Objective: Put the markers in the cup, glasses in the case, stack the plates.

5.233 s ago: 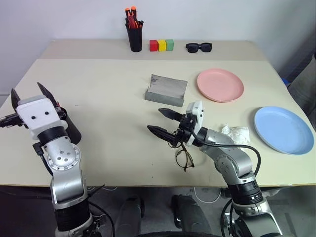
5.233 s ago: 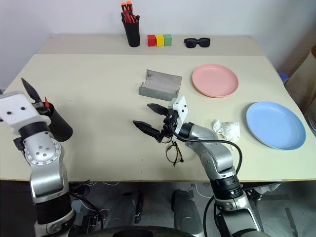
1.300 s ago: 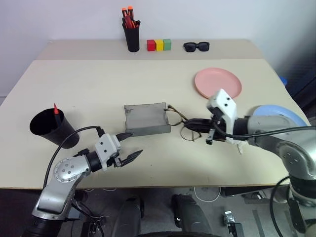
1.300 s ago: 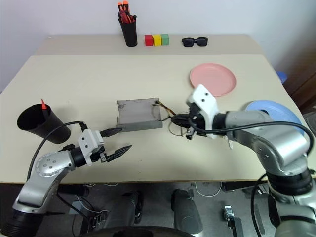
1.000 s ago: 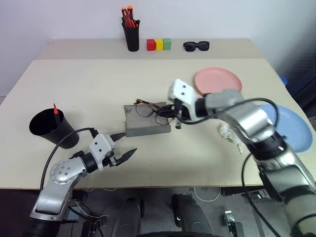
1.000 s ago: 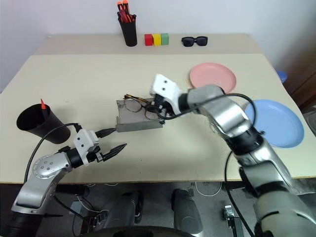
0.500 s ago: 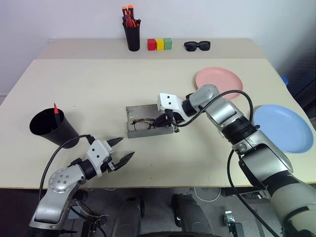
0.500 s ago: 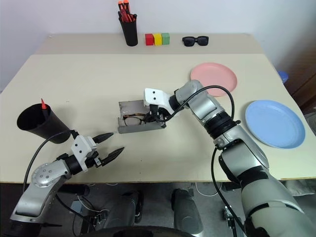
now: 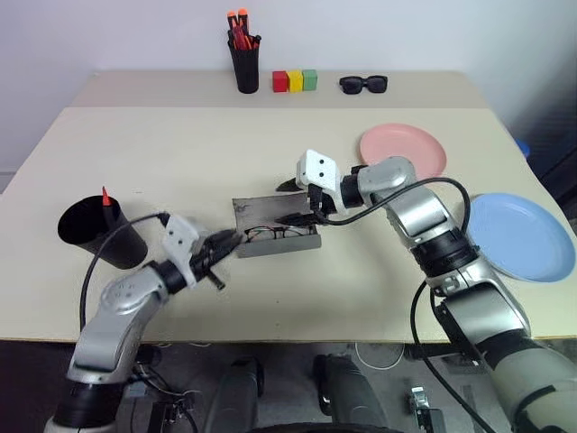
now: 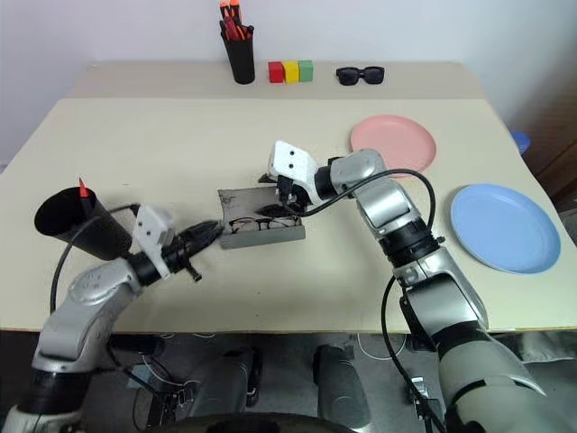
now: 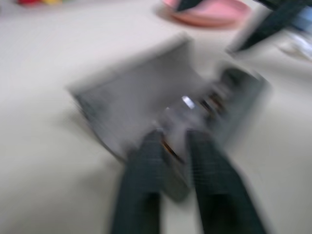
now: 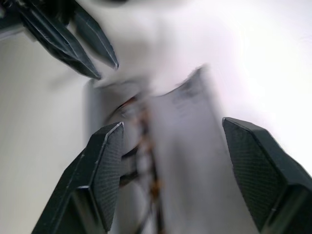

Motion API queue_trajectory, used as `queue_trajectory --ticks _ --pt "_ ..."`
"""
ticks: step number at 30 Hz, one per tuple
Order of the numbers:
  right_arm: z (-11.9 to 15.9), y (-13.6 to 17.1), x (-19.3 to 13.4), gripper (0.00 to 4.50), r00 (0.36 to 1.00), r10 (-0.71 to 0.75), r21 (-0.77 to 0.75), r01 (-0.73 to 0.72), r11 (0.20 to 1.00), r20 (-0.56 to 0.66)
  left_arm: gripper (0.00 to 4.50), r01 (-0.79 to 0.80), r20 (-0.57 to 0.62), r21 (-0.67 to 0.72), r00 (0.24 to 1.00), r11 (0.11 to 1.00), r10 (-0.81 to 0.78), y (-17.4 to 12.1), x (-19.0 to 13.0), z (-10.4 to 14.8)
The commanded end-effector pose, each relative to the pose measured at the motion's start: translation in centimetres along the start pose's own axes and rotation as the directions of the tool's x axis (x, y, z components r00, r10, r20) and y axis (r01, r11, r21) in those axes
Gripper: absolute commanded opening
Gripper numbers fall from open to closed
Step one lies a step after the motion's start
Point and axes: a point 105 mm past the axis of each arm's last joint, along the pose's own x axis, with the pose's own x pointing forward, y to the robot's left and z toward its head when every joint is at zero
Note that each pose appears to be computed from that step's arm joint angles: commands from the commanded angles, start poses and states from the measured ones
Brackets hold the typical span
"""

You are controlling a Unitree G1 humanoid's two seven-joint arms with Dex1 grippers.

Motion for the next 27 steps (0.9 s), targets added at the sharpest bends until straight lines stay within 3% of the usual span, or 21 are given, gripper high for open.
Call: queue_trajectory --ticks 1,8,13,18,21,27 --pt "1.4 1.0 -1.8 3.32 0.989 -0.129 -0.049 0.133 0.99 0.079 0.66 -0.093 -0.045 -0.052 0.995 0.994 0.091 0.8 3.5 2.1" --pt "0.0 5.5 -3.6 3.32 0.976 -0.213 0.036 0.212 0.977 0.034 0.66 -0.136 -0.182 -0.224 0.979 0.965 0.096 2.0 9.2 4.8" --pt "-0.7 6.5 -4.8 3.32 0.961 -0.275 0.086 0.275 0.958 -0.017 0.66 -0.124 -0.419 -0.219 0.908 0.968 0.022 2.7 10.5 2.7" --pt "-0.8 6.5 -6.1 3.32 0.947 -0.319 0.105 0.321 0.941 -0.04 0.66 -0.085 -0.524 -0.211 0.851 0.974 -0.039 3.6 10.3 1.0" --pt "-0.8 6.6 -6.7 3.32 0.946 -0.321 0.101 0.325 0.94 -0.05 0.66 -0.033 -0.54 -0.215 0.837 0.976 -0.09 3.5 9.9 0.2" --pt "-1.4 5.9 -7.8 3.32 0.937 -0.342 0.091 0.348 0.933 -0.078 0.66 0.116 -0.471 -0.201 0.859 0.973 -0.2 2.6 7.8 1.5"
